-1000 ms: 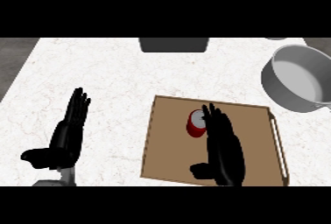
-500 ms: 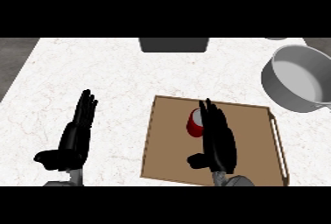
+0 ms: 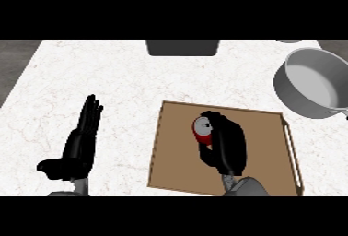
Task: Pick the can from the tray and place it in the pot
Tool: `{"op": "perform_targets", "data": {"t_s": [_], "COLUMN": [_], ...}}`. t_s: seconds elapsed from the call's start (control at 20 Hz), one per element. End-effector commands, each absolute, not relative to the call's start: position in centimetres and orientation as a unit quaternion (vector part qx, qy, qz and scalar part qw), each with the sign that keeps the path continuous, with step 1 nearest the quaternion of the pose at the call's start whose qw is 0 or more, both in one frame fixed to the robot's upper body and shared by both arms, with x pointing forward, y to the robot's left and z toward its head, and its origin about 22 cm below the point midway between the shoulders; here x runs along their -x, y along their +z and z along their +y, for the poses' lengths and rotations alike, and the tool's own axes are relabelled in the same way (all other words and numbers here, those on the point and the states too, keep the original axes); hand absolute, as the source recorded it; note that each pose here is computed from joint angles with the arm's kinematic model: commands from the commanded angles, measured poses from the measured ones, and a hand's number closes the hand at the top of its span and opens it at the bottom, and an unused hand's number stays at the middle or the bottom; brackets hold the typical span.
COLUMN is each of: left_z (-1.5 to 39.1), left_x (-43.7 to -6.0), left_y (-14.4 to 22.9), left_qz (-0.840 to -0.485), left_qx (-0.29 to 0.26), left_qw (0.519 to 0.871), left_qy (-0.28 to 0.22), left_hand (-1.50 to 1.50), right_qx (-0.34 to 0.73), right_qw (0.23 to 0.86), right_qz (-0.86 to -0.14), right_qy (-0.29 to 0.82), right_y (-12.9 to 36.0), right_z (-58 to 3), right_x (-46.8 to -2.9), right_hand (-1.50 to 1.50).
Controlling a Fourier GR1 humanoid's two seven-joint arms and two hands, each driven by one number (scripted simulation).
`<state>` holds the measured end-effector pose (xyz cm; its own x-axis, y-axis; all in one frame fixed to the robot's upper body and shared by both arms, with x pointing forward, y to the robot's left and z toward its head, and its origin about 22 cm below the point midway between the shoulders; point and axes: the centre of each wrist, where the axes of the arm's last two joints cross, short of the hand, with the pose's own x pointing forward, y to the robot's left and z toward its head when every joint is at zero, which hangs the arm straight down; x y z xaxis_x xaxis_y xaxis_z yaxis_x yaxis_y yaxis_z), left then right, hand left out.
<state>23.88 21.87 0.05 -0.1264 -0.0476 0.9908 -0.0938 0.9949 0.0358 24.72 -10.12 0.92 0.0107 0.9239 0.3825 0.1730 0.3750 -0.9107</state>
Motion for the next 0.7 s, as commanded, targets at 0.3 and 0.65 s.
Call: {"op": "perform_targets", "data": {"t_s": [0.3,0.65], "left_z": [22.2,22.1], "left_x": [-23.7,-24.7], "left_y": [1.3,2.4], "left_qz": [-0.753,-0.751], "left_qx": [-0.046,-0.046], "left_qw": [0.656,0.658], "left_qy": [0.017,0.016], "left_hand": [0.00,0.00], "right_qx": [0.444,0.395], "right_qw": [0.552,0.569], "right_qz": [-0.585,-0.533], "right_qy": [0.394,0.486], "right_y": [1.3,1.2], "right_z": [-10.3,-9.9], "right_x": [-27.0,-31.6], "right_hand": [1.50,1.50]}}
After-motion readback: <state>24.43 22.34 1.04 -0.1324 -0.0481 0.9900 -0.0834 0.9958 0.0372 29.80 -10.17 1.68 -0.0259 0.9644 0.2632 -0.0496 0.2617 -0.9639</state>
